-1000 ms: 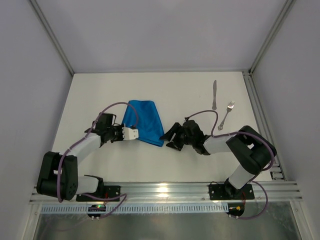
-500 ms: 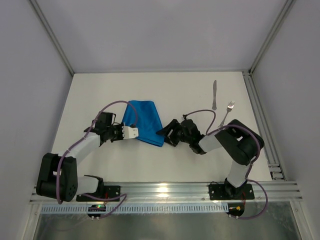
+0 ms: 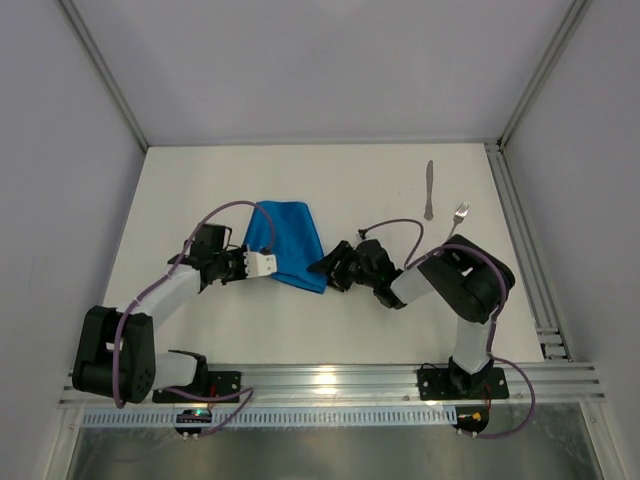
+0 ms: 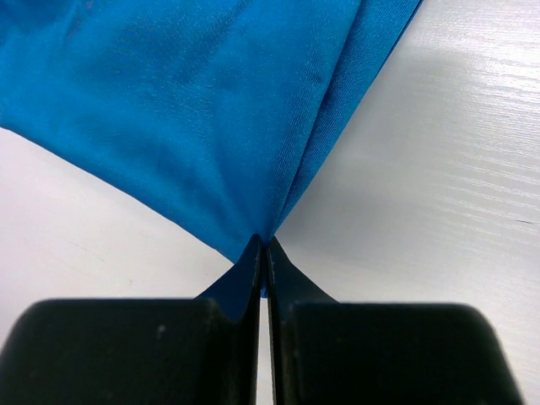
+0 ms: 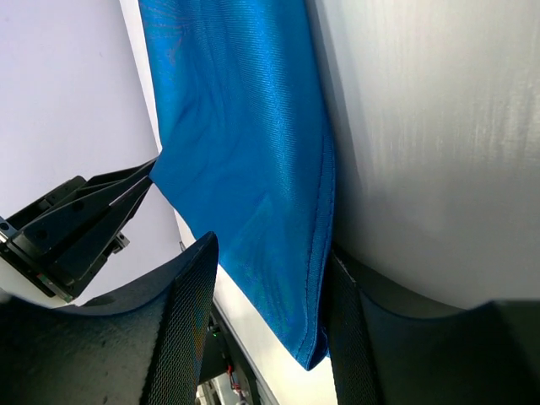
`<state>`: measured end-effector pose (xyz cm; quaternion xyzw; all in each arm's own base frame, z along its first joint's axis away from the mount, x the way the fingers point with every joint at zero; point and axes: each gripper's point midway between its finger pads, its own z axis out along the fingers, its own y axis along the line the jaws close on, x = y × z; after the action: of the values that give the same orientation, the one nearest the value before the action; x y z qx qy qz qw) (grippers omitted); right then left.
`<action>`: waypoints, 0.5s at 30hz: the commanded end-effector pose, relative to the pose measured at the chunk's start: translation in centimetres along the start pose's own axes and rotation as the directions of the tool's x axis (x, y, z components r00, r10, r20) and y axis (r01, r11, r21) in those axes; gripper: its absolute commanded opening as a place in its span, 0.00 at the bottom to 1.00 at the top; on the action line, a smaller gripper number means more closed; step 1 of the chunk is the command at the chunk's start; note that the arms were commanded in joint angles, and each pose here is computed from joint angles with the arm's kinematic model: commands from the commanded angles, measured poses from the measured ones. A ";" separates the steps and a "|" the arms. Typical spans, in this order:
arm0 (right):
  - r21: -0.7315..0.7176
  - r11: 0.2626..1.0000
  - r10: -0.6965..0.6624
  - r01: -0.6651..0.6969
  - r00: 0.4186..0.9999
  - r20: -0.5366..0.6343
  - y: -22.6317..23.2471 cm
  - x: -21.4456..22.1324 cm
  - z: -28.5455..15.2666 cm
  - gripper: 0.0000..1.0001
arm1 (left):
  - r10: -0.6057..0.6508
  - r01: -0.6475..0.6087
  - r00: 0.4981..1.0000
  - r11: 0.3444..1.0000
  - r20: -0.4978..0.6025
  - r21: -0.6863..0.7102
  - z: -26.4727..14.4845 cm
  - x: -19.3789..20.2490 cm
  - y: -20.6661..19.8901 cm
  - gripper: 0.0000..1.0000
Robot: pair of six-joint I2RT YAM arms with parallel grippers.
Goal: Fold the napkin into a case and place the utensils inside
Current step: Pick up the lower triangle-folded napkin from the center of the board.
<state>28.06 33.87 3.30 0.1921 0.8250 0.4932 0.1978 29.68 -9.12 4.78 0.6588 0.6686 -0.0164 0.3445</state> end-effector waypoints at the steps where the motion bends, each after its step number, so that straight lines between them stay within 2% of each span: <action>1: 0.165 0.985 -0.033 0.041 0.998 -0.051 -4.9 1.7 -0.4 0.55 | 0.005 -0.004 1.000 1.000 0.006 -0.024 -0.3 -0.3 0.6 0.00; 4: 0.193 0.976 -0.092 0.103 0.994 -0.065 -5.1 1.6 -1.1 0.55 | -0.011 0.011 1.000 0.999 0.004 -0.043 -0.4 -0.4 1.1 0.00; 8: 0.148 0.972 -0.171 0.183 0.981 -0.094 -3.7 1.4 -1.4 0.54 | -0.035 0.036 0.999 0.998 0.024 -0.050 -1.2 -1.3 1.8 0.00; 12: 0.133 0.960 -0.225 0.247 0.962 -0.157 -3.0 1.9 -3.0 0.64 | -0.048 0.048 0.999 0.998 -0.002 -0.047 -1.9 -1.2 2.2 0.00; 13: 0.186 0.931 -0.281 0.315 0.941 -0.190 -4.4 2.1 -3.9 0.67 | -0.048 0.047 0.999 0.998 -0.008 -0.051 -2.1 -1.3 2.5 0.00; 15: 0.182 0.894 -0.382 0.409 0.909 -0.164 -3.0 1.1 -5.6 0.70 | -0.049 0.048 0.999 0.998 -0.019 -0.045 -2.3 -1.2 2.6 0.00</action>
<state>25.77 32.36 4.19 0.0754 0.8674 0.4433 0.2129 30.18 -8.82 6.12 0.6426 0.6864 -0.0123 0.3403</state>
